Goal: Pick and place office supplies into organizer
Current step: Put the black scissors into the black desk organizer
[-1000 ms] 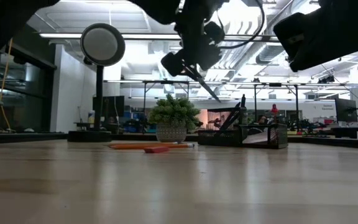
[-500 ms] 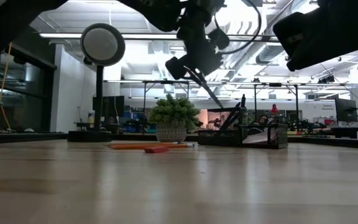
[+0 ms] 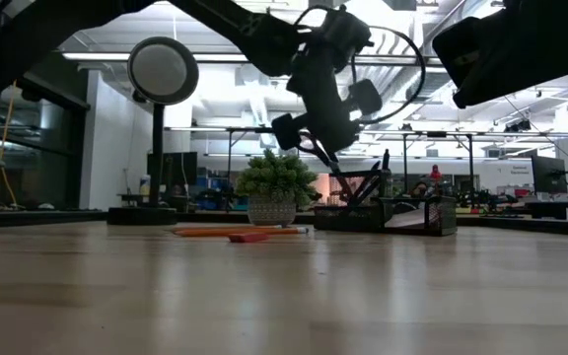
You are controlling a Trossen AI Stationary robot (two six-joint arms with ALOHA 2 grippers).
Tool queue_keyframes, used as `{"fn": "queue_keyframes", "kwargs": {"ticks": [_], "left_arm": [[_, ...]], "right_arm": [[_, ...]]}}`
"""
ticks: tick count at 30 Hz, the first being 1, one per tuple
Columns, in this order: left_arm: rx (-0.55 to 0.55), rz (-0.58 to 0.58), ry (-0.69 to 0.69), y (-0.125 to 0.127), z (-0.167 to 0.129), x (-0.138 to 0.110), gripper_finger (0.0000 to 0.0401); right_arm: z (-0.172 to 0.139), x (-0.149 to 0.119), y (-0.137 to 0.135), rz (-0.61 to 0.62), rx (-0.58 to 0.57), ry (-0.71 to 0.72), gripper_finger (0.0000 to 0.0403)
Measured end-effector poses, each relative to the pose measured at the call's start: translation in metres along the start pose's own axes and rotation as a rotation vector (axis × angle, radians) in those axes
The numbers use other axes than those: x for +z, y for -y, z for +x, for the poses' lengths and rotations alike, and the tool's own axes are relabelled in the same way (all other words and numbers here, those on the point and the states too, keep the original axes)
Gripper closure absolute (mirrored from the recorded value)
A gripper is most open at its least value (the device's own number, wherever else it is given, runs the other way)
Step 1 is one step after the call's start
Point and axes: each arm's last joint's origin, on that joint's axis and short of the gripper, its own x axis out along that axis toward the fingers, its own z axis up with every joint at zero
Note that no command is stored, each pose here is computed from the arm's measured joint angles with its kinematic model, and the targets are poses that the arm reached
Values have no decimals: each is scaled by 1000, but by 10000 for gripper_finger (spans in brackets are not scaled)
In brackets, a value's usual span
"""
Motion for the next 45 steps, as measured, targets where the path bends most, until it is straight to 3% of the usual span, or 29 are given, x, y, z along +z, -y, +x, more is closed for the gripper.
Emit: {"fn": "queue_keyframes", "kwargs": {"ticks": [11, 22, 28, 45], "left_arm": [[8, 13, 18, 1, 1, 3, 389], [5, 26, 4, -2, -7, 7, 284], [-45, 47, -67, -2, -12, 7, 247], [-46, 71, -68, -3, -13, 7, 238]], "right_arm": [[0, 0, 0, -1, 0, 0, 402], [0, 0, 0, -2, 0, 0, 402], [0, 0, 0, -2, -3, 0, 402], [0, 0, 0, 19, 3, -1, 402]]}}
